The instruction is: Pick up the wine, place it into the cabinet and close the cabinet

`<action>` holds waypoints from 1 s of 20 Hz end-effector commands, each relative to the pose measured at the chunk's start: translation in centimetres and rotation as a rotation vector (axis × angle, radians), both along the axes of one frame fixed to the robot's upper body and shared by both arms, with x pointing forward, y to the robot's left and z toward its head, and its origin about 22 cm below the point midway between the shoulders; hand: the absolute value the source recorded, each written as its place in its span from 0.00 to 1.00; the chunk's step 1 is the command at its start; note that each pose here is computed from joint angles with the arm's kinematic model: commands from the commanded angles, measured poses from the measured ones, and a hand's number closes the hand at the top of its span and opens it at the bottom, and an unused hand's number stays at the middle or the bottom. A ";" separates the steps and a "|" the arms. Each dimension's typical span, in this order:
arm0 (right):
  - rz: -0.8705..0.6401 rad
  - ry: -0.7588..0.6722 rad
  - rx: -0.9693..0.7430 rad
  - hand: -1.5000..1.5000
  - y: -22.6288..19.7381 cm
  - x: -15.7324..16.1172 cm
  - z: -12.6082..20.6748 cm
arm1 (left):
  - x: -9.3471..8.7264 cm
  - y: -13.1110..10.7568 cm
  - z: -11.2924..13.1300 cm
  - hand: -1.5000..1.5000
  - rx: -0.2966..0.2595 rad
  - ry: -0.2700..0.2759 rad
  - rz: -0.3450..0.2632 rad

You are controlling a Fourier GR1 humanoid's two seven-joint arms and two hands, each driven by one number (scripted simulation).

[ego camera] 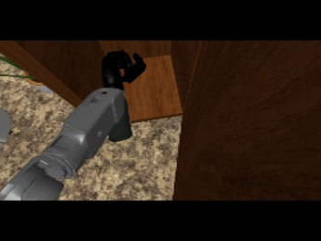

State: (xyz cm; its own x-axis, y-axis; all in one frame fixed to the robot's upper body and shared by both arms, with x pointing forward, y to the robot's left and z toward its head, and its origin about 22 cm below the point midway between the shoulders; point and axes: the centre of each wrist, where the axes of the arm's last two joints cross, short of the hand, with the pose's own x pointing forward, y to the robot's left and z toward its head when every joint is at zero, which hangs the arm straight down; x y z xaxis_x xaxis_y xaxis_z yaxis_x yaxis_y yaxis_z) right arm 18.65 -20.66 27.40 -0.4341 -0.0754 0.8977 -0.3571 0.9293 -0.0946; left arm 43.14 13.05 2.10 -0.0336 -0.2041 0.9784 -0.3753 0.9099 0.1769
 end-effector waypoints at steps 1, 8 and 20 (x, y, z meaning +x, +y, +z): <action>0.013 -0.004 -0.009 0.00 0.0 -0.3 0.0 | 0.3 1.4 0.2 1.00 0.110 -0.010 0.041; 0.036 -0.008 -0.014 0.00 0.2 -0.6 0.2 | 0.0 4.3 -0.7 1.00 0.201 0.040 0.139; 0.038 -0.047 -0.005 0.00 0.2 -0.3 0.4 | -0.6 5.2 -1.9 0.00 0.197 0.093 0.101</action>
State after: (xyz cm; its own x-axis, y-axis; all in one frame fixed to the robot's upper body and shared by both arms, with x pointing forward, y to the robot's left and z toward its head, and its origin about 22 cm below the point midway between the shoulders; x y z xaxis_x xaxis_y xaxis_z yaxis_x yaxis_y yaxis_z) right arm 18.64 -20.28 27.53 -0.4511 -0.0832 0.8886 -0.3828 0.9175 -0.1084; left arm 42.91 15.43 1.21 0.0334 -0.3663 0.9299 -0.4192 0.8395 0.3458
